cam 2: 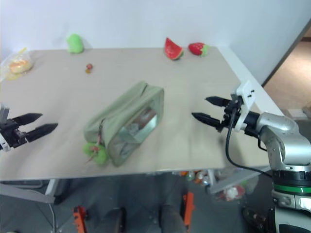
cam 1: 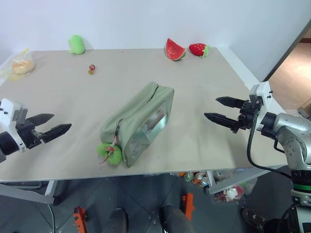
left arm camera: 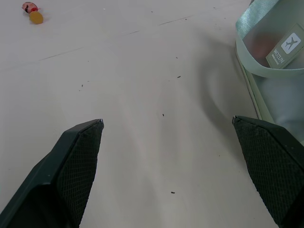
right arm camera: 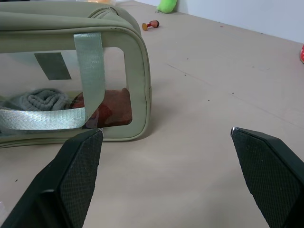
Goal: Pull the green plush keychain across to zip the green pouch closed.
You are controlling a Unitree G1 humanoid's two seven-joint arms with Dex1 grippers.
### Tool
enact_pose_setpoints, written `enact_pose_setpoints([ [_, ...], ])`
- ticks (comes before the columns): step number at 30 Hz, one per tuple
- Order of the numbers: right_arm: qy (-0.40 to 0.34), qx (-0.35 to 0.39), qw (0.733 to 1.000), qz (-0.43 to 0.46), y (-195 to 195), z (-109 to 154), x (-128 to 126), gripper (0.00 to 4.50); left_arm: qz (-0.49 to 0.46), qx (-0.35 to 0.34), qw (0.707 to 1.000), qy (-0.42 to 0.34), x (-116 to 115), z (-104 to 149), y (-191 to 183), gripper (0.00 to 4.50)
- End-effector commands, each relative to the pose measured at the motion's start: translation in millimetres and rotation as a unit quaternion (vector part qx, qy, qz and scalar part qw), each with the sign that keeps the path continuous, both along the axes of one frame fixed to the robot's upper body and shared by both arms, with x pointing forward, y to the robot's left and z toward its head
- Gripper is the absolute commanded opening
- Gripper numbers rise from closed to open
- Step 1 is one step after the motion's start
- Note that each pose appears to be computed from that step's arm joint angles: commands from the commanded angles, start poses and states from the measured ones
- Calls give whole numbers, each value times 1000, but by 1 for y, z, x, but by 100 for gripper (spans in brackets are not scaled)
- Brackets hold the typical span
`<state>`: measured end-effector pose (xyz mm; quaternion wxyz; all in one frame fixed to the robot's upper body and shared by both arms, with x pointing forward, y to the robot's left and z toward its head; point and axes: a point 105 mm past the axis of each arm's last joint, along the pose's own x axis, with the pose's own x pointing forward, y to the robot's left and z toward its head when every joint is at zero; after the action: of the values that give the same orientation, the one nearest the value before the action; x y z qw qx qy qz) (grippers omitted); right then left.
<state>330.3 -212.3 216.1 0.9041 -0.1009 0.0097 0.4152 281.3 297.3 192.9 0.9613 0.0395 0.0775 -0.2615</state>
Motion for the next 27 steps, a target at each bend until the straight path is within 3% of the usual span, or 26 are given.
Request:
enact_pose_setpoints([
  [1,-26,-11,999,15,9,9,-3,448,-7,4,1000,-13,1,7,-1,450],
  [4,-33,-33,998,40,20,12,-4,448,-32,2,999,-8,2,1,-12,450],
  [9,-59,-62,992,95,39,31,-12,448,-72,-7,997,-34,10,17,-34,450],
  [17,-127,-114,953,249,87,77,-41,448,-195,-51,975,-98,12,75,-92,450],
  [22,-146,-186,912,334,115,73,-44,448,-271,-56,954,-117,4,97,-123,450],
  [27,-182,-253,879,360,141,63,-24,448,-308,-51,942,-124,2,102,-139,450],
])
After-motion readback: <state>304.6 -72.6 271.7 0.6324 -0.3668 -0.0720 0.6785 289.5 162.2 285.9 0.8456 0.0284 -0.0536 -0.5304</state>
